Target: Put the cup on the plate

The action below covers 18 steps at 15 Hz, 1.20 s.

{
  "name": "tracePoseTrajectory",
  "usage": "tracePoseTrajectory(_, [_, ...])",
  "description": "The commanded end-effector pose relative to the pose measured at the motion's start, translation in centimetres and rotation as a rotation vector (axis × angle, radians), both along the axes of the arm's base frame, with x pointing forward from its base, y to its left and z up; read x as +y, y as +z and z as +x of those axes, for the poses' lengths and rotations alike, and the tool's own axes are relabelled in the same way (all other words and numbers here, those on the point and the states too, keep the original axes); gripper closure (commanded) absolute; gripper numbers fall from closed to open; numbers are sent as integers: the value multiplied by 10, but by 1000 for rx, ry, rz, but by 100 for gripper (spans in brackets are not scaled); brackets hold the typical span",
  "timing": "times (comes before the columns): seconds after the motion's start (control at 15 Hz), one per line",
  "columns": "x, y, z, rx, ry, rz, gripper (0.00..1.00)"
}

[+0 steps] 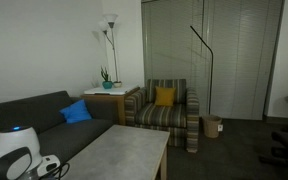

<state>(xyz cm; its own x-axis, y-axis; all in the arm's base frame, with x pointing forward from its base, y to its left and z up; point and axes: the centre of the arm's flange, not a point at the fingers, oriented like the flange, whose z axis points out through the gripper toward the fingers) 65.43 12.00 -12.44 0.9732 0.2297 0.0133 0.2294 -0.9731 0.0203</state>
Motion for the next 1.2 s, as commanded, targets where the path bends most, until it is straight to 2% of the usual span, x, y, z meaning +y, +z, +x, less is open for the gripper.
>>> tracePoseTrajectory(0.0, [-9, 5, 17, -23, 9, 12, 97])
tracePoseTrajectory(0.47, [-41, 19, 25, -48, -68, -22, 97])
tracePoseTrajectory(0.87, [-88, 19, 26, -55, -212, -89, 97])
tracePoseTrajectory(1.13, [-100, 17, 25, -45, -260, -81, 97])
